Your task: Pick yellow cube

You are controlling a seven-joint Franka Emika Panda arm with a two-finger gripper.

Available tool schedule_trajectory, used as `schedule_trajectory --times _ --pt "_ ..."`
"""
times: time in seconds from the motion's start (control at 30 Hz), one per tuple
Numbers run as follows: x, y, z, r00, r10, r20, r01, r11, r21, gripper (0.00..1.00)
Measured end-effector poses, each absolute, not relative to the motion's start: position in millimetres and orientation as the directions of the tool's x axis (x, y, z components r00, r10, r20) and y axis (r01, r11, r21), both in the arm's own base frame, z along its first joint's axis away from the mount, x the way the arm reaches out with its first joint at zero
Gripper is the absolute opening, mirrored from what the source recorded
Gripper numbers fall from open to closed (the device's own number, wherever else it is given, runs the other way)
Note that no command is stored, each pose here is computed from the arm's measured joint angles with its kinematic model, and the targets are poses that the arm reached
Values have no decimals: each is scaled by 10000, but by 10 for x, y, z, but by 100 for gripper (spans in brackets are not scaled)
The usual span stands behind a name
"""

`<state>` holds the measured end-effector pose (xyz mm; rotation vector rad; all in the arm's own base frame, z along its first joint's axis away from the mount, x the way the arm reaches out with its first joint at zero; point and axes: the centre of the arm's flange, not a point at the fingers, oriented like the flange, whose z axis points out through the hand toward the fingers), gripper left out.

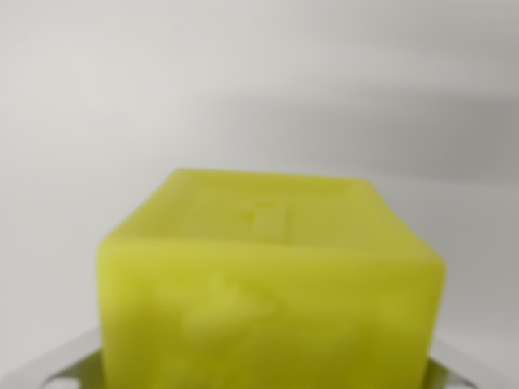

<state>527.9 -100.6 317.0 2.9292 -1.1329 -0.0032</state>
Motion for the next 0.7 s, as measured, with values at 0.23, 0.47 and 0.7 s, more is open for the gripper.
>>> schedule_trajectory --times 0.23,0.47,0.7 --pt "5279 -1007 3345 7397 -6729 -16 -6729 -7397 17 0" --pt "5280 -1007 3521 7397 -6729 -15 -6729 -7397 16 0" --pt "5280 -1007 3647 7397 -6729 -14 -6729 -7397 15 0"
